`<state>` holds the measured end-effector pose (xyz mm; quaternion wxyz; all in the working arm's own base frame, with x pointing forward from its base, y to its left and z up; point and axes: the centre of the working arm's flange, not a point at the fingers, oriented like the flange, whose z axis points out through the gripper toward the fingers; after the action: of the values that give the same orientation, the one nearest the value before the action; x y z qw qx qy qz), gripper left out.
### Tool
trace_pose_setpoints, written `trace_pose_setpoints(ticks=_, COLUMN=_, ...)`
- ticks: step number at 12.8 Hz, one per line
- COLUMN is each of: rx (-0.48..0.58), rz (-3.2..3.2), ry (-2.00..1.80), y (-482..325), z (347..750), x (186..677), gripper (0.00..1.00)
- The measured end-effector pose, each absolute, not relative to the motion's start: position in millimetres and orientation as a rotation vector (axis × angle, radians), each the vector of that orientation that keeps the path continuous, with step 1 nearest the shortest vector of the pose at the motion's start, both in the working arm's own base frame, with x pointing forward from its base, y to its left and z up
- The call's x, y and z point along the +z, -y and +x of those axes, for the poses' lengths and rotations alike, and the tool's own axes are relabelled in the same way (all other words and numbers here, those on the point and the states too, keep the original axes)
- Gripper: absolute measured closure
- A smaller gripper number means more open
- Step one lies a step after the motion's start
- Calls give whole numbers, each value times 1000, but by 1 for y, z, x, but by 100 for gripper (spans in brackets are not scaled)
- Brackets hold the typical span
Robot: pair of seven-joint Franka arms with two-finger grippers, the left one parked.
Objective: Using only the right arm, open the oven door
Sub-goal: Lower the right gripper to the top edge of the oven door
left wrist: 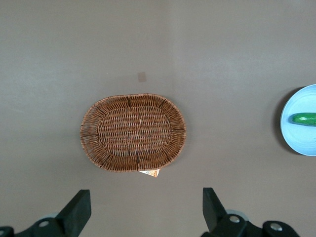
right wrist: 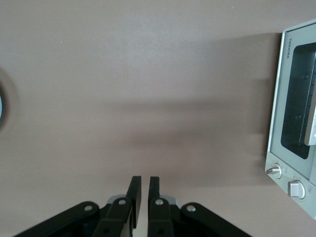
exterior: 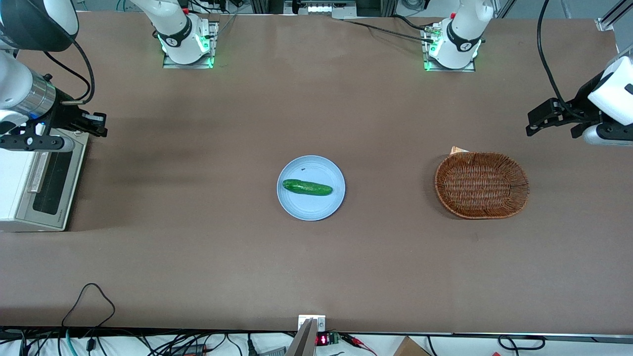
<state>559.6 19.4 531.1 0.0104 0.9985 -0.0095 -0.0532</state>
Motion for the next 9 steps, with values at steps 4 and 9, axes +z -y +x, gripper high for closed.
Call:
trace_pose_setpoints(ticks=4, rx=-224, rz=3096, ry=24, y=-19, z=558, x=531, gripper=98)
trace_pose_setpoints(ticks=9, rx=-375, rz=2718, ry=-115, y=-22, z=560, x=505, gripper=98)
